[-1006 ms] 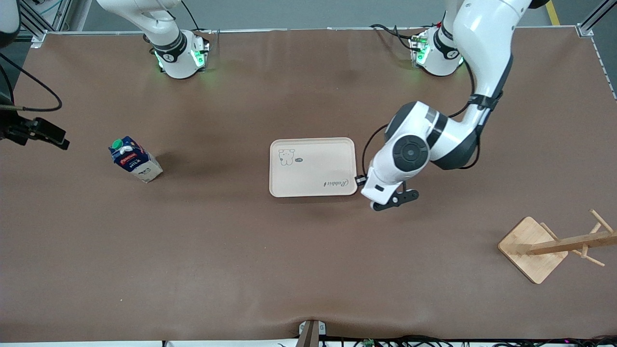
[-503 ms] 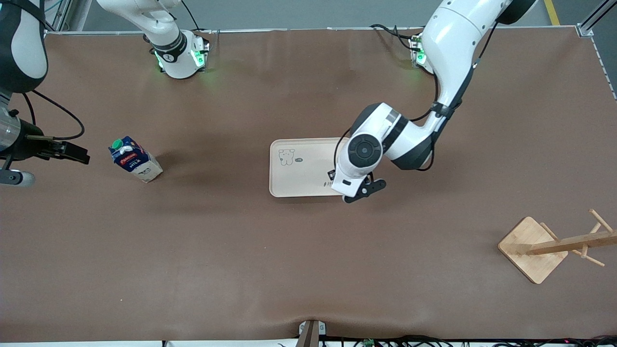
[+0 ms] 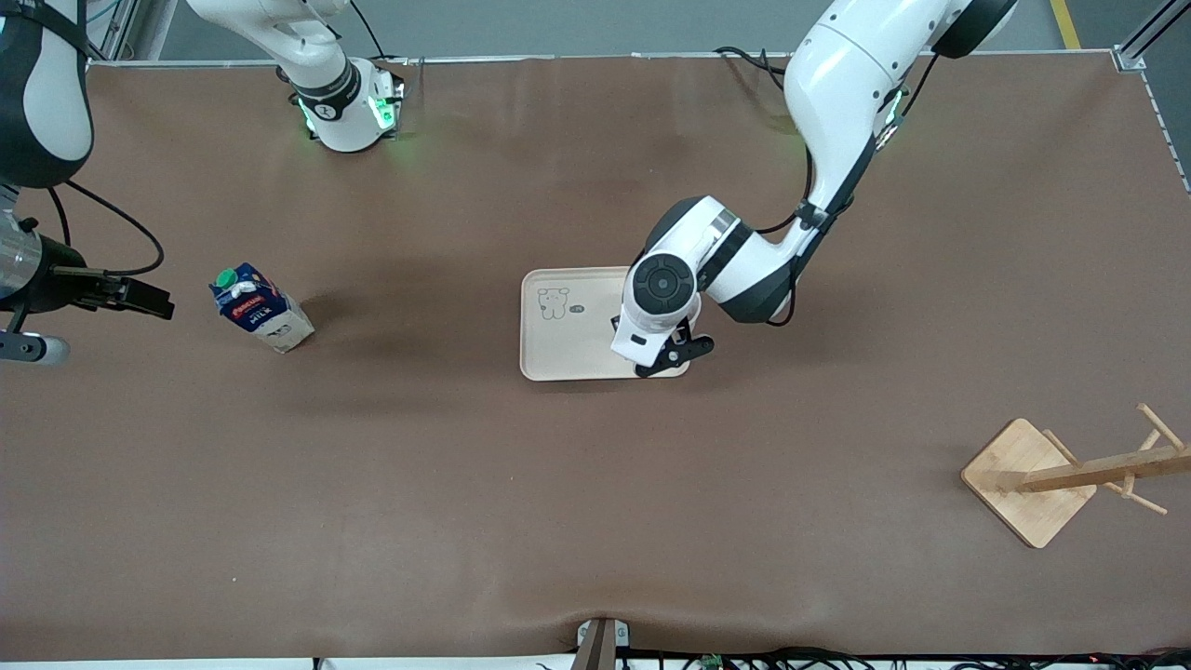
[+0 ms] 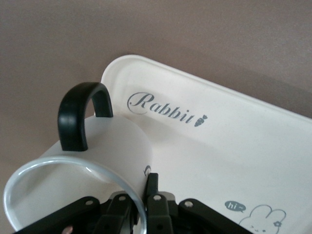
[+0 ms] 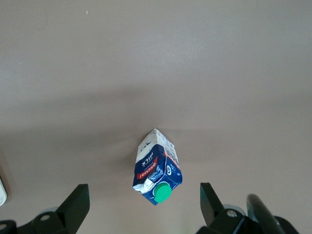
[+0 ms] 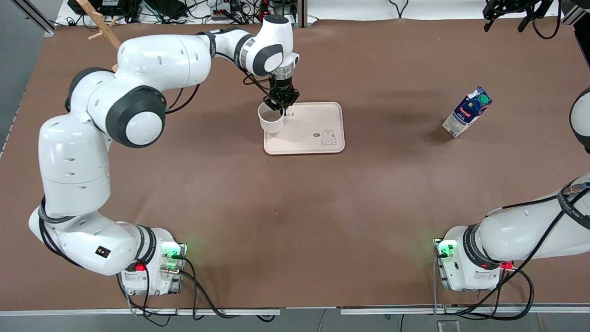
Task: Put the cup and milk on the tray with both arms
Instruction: 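Lower the mug onto the tray while the right gripper reaches the carton, then release the mug and raise the left gripper while the right gripper grasps the carton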
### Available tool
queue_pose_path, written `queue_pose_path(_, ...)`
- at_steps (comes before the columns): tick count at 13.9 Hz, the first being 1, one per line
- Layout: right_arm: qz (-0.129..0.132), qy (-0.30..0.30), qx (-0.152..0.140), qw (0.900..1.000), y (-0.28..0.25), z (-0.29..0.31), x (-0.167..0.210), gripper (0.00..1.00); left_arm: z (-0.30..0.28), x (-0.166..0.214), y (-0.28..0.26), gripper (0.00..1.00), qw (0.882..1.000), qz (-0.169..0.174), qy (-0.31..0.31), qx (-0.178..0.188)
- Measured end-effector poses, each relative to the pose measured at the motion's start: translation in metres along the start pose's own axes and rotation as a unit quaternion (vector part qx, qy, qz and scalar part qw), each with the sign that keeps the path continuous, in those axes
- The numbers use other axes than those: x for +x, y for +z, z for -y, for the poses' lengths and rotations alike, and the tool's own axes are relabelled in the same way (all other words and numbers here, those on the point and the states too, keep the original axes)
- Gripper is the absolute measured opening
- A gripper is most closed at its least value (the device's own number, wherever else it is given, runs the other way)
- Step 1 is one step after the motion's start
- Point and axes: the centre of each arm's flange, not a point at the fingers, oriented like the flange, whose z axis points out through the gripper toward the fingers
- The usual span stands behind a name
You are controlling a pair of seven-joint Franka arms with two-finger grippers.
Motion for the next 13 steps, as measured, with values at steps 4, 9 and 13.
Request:
queue_pose_path(4,0.020,0.058,-0.004,0.998,0.023,-0.009,0.009,1.00,-0.012,-0.014,0.018,0.07,1.000,0.002,0.008,0.002)
queue_pose_path(9,0.060,0.115,0.019,0.991,0.059,-0.016,0.007,1.00,-0.016,-0.018,0.022,0.07,1.000,0.001,0.005,0.001)
queue_pose_path(13,0.111,0.208,0.036,0.971,0.105,-0.038,-0.005,1.00,-0.016,-0.018,0.022,0.34,1.000,0.001,-0.013,0.001)
